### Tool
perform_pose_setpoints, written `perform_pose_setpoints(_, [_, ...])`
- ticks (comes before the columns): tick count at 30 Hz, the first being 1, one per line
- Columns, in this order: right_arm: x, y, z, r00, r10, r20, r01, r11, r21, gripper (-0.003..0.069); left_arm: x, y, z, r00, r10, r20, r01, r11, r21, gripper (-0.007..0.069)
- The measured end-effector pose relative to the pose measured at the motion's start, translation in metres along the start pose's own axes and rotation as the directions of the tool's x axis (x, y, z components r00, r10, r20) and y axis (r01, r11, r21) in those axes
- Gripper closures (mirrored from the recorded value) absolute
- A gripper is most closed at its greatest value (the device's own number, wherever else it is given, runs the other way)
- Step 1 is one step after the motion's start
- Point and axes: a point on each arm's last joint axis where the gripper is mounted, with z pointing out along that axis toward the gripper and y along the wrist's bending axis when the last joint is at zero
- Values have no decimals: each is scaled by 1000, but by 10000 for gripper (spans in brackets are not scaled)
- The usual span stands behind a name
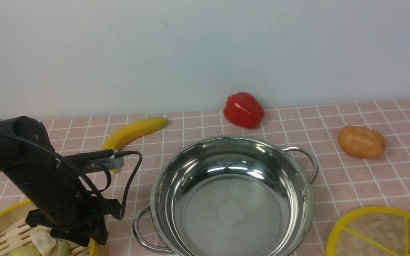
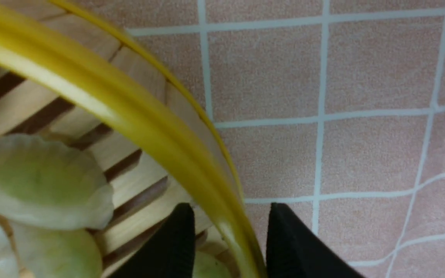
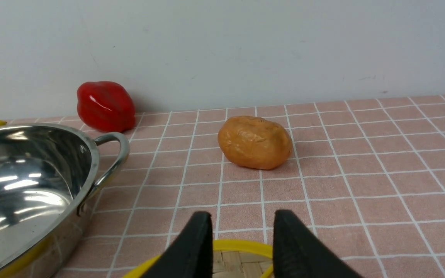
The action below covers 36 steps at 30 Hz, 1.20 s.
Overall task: Place the steamer in the pot on the pink tablecloth, and put the lid on the steamer.
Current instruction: 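Grasp the rim of the steamer basket holding the buns with the left gripper, then place the bamboo steamer basket with dumplings into the steel pot with the left gripper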
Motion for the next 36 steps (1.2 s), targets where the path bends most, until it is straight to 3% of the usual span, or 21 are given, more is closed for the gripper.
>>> perform_pose_setpoints(4, [0,0,0,1000,0,0,0,1000,0,417,-2,1,8,1000,-9,-20,9,1000,3,426])
perform_pose_setpoints(7, [0,0,0,1000,0,0,0,1000,0,417,-2,0,9,999,-31,-27,31,999,8,542])
perform_pose_setpoints(9, [0,0,0,1000,0,0,0,1000,0,417,-1,1,9,999,-34,-37,34,999,3,573])
perform_pose_setpoints(20, [0,0,0,1000,0,0,0,1000,0,417,-4,-2,-24,997,45,-68,-47,999,-25,594])
perform_pose_setpoints(27, [0,0,0,1000,1,0,-1,1000,0,417,-19,-22,-122,974,138,180,-128,990,-65,594])
perform_pose_setpoints(31, [0,0,0,1000,3,0,-3,1000,-1,417,-26,-53,-155,920,263,289,-243,965,-104,594])
perform_pose_setpoints(36, [0,0,0,1000,3,0,-3,1000,-1,417,-10,-135,-165,806,495,326,-493,865,-94,594])
